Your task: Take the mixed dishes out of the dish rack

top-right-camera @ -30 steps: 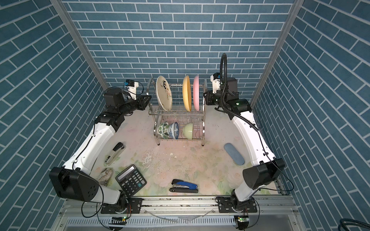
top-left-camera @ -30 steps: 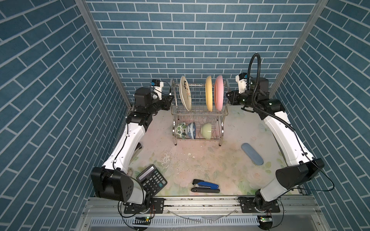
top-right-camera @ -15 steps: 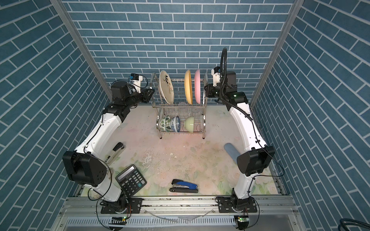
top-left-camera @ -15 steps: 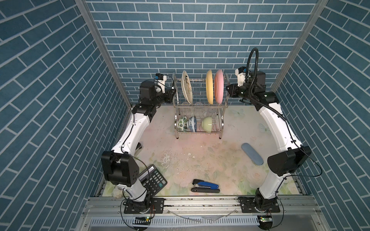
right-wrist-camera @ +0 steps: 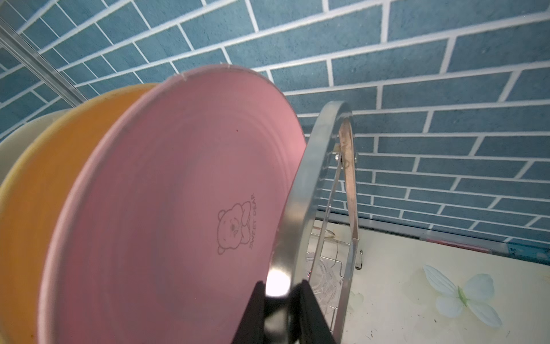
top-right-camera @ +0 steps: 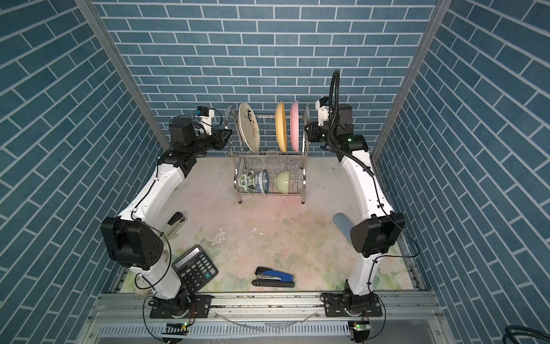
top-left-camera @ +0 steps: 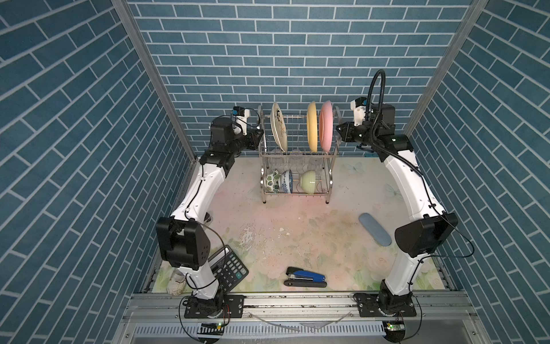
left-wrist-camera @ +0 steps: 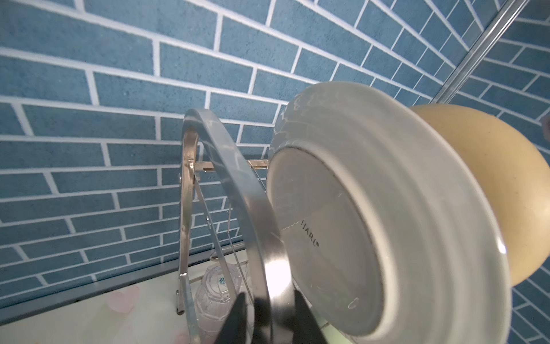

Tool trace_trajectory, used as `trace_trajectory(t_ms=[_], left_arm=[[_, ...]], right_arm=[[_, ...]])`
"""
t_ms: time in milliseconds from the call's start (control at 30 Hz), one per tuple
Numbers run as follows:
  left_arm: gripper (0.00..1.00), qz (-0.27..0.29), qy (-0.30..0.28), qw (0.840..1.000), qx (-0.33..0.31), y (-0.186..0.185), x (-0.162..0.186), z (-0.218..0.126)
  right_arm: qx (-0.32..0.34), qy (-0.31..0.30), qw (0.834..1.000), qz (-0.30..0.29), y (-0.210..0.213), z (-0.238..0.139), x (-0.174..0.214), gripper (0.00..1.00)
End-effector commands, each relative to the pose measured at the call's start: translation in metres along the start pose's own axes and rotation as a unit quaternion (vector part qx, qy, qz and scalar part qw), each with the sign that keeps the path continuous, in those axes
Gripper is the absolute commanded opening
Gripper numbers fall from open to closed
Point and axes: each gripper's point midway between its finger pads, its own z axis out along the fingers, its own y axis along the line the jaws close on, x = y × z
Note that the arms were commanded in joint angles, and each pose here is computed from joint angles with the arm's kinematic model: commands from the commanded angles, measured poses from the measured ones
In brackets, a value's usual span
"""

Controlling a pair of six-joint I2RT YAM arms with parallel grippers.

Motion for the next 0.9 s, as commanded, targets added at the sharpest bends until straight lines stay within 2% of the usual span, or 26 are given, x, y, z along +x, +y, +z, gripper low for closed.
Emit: trace_trajectory(t_ms=[0,133,267,433,600,867], left_arm=[[0.37,-0.021,0.005,1.000,0.006,-0.004,0.006,0.000],[0.45,-0.016,-0.008,1.000,0.004,-0.010,-0.002,-0.012],[0.53,-0.010,-0.023,1.000,0.003,-0.018,-0.012,-0.027],[0.53,-0.004,-0.038,0.999,0.003,-0.028,-0.019,-0.045],[0.61,0.001,-0.042,0.999,0.003,-0.037,-0.019,-0.058],[0.70,-0.005,-0.012,1.000,0.007,-0.044,0.005,-0.067]], right_arm=[[0.001,0.024,0.999,0.037,-0.004,0.004,0.012,0.24],[0.004,0.017,0.999,0.037,-0.001,-0.007,0.007,0.35],[0.004,0.008,0.999,0.035,0.004,-0.022,0.002,0.39],[0.003,-0.004,0.999,0.032,0.011,-0.043,-0.001,0.42],[-0.015,-0.019,0.999,0.030,0.024,-0.065,-0.004,0.42],[-0.113,-0.034,0.993,0.021,0.064,-0.087,-0.012,0.42]])
